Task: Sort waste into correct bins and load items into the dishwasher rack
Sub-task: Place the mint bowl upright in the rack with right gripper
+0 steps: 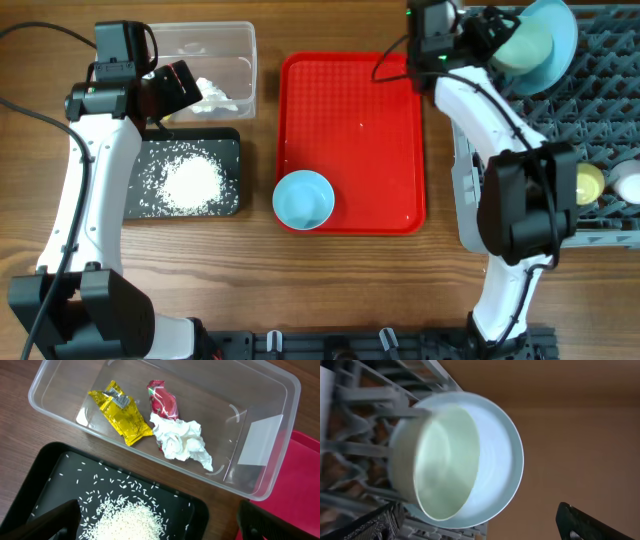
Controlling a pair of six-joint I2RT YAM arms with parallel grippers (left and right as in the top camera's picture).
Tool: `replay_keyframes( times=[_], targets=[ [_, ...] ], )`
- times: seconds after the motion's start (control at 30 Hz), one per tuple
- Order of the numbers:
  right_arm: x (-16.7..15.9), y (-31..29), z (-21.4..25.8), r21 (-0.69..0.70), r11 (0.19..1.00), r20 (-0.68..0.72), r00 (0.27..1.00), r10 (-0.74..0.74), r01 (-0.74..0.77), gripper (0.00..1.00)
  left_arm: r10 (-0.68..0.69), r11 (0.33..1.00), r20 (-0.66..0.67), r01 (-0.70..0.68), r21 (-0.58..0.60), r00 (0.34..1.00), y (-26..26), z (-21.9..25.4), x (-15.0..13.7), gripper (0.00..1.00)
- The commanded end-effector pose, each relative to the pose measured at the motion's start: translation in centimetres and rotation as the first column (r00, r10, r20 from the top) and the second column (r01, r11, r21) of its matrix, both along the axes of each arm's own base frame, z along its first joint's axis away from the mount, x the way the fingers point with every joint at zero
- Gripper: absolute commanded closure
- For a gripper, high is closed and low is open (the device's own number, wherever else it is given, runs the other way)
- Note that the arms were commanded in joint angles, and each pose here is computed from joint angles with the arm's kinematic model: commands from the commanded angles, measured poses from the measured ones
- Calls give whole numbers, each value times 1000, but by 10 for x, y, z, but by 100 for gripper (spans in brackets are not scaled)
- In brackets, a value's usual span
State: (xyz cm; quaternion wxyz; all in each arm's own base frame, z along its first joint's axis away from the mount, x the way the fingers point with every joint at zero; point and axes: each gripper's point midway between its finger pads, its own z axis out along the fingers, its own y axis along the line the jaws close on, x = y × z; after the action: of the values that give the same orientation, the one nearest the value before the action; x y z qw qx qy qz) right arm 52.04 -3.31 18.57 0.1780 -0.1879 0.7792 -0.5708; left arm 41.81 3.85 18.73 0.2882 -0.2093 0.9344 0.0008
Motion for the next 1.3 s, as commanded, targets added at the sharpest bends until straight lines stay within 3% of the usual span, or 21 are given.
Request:
replay_keyframes(
  times=[0.0, 0.1, 0.13, 0.23, 0.37, 0.47, 0.53, 0.57, 0.67, 0.7, 0.83, 0.87, 1.03, 1.1, 1.17, 1.27],
  targets=[
    [-1, 12, -10, 10, 1000, 13, 1000, 3, -3, 0, 19, 1000, 25, -19, 6, 1000, 4, 9, -1, 0],
    [-11, 14, -22, 183, 982, 140, 987, -74, 48, 0, 19, 1000, 25, -19, 6, 1000, 4, 9, -1, 0],
    [-22, 25, -43, 370, 928, 120, 988, -98, 47, 0, 19, 1000, 25, -19, 6, 1000, 4, 9, -1, 0],
    [-34, 52, -45, 690, 723, 130, 977, -167, 32, 0, 19, 1000, 25, -19, 6, 1000, 4, 9, -1, 0],
    [-53, 100, 68, 875, 412, 308, 949, -68, -254, 2, 19, 1000, 25, -19, 6, 1000, 4, 9, -1, 0],
    [-73, 60, 133, 891, 301, 429, 847, -315, -339, 12, 19, 1000, 25, -19, 6, 1000, 4, 9, -1, 0],
    [-72, 23, 133, 921, 215, 389, 814, -431, -326, 17, 19, 1000, 25, -19, 6, 1000, 4, 9, -1, 0],
    [-70, 7, 122, 944, 125, 327, 828, -455, -304, 17, 19, 1000, 25, -19, 6, 1000, 4, 9, -1, 0],
    [-79, -32, 70, 984, -98, 87, 876, -474, -150, 0, 19, 1000, 25, -19, 6, 1000, 4, 9, -1, 0],
    [-85, -42, 48, 988, -132, 11, 890, -456, -80, 0, 19, 1000, 25, -19, 6, 1000, 4, 9, -1, 0],
    [-97, -43, 2, 979, -189, -152, 901, -406, 79, 0, 19, 1000, 25, -19, 6, 1000, 4, 9, -1, 0],
    [-94, -29, 9, 974, -220, -134, 926, -354, 57, 0, 19, 1000, 25, -19, 6, 1000, 4, 9, -1, 0],
    [-67, 14, 65, 976, -205, 8, 944, -330, -80, 0, 19, 1000, 25, -19, 6, 1000, 4, 9, -1, 0],
    [-55, 7, 67, 976, -207, -22, 913, -408, -69, 0, 19, 1000, 25, -19, 6, 1000, 4, 9, -1, 0],
    [-51, -15, 14, 980, -185, -163, 825, -542, 72, 0, 19, 1000, 25, -19, 6, 1000, 4, 9, -1, 0],
    [-41, -40, -16, 986, -124, -164, 736, -657, 109, 0, 19, 1000, 25, -19, 6, 1000, 4, 9, -1, 0]
  ],
)
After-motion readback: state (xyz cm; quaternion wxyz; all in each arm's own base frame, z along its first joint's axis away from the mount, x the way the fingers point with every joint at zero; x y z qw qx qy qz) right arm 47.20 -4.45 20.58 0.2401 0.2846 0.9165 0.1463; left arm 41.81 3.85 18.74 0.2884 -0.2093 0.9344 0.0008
